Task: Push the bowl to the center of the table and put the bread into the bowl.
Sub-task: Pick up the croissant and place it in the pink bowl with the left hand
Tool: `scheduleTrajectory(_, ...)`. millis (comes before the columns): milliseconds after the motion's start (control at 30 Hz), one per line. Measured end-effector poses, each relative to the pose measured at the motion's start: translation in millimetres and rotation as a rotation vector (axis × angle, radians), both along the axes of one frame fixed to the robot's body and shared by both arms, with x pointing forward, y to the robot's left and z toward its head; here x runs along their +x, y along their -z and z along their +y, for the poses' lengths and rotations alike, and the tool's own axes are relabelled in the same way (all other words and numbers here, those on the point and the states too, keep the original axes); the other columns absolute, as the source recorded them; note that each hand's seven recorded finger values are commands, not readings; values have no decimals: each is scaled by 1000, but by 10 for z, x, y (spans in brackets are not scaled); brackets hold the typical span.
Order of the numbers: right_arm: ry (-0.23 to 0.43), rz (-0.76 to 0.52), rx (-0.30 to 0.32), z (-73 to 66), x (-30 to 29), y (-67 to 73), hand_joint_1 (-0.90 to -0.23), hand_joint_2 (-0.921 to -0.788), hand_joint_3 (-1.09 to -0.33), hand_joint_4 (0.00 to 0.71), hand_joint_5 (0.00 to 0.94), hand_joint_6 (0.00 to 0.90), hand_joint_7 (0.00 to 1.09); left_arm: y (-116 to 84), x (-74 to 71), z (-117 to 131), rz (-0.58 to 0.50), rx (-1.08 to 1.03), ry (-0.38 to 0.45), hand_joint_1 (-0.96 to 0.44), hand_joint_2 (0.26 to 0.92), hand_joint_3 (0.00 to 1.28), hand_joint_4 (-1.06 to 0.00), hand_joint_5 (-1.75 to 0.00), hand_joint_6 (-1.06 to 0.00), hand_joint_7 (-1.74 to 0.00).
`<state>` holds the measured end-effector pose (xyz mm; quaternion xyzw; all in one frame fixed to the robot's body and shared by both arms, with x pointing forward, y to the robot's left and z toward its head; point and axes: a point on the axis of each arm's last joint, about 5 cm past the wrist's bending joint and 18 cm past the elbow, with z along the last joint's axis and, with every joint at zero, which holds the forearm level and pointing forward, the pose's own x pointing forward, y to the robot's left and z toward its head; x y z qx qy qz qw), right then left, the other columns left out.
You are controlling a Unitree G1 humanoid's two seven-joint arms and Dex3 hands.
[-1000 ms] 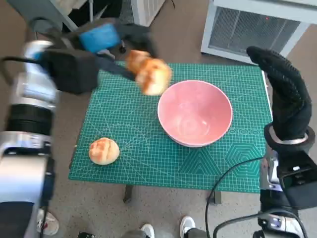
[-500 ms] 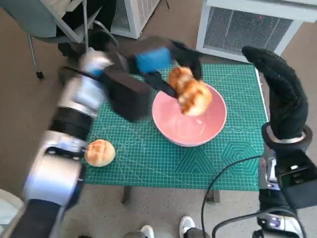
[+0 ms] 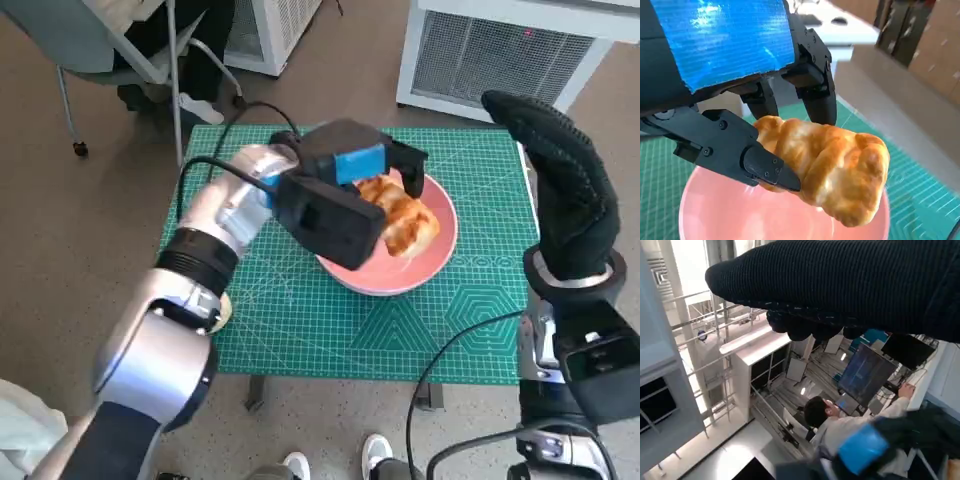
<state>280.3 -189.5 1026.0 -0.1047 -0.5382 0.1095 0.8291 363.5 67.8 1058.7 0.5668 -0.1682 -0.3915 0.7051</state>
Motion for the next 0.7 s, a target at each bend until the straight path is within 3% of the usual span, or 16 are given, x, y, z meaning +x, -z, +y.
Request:
scheduleTrajectory(133, 0, -3, -2, 1, -3, -4, -565, -921, -787, 260, 0, -1, 628, 45, 16, -8, 88, 81, -42, -242, 892, 77, -64, -97, -67, -369)
scheduleTrajectory(267, 2, -10, -2, -1, -9, -15, -571, -921, -789, 264, 2, -1, 622, 49, 30, 16, 149, 130, -66, -426, 903, 57, -13, -20, -14, -296)
scheduleTrajectory(400, 6, -13, 0, -2, -12, -19, -573, -921, -797, 265, 2, -1, 616, 17, 38, 74, 152, 127, -61, -514, 917, 50, -2, -3, -4, -277)
scheduleTrajectory(700, 16, -15, -9, 3, -17, -17, -575, -921, -805, 267, 3, -1, 607, -111, 15, 347, 58, -5, 39, -545, 921, 80, -20, -10, -73, -311)
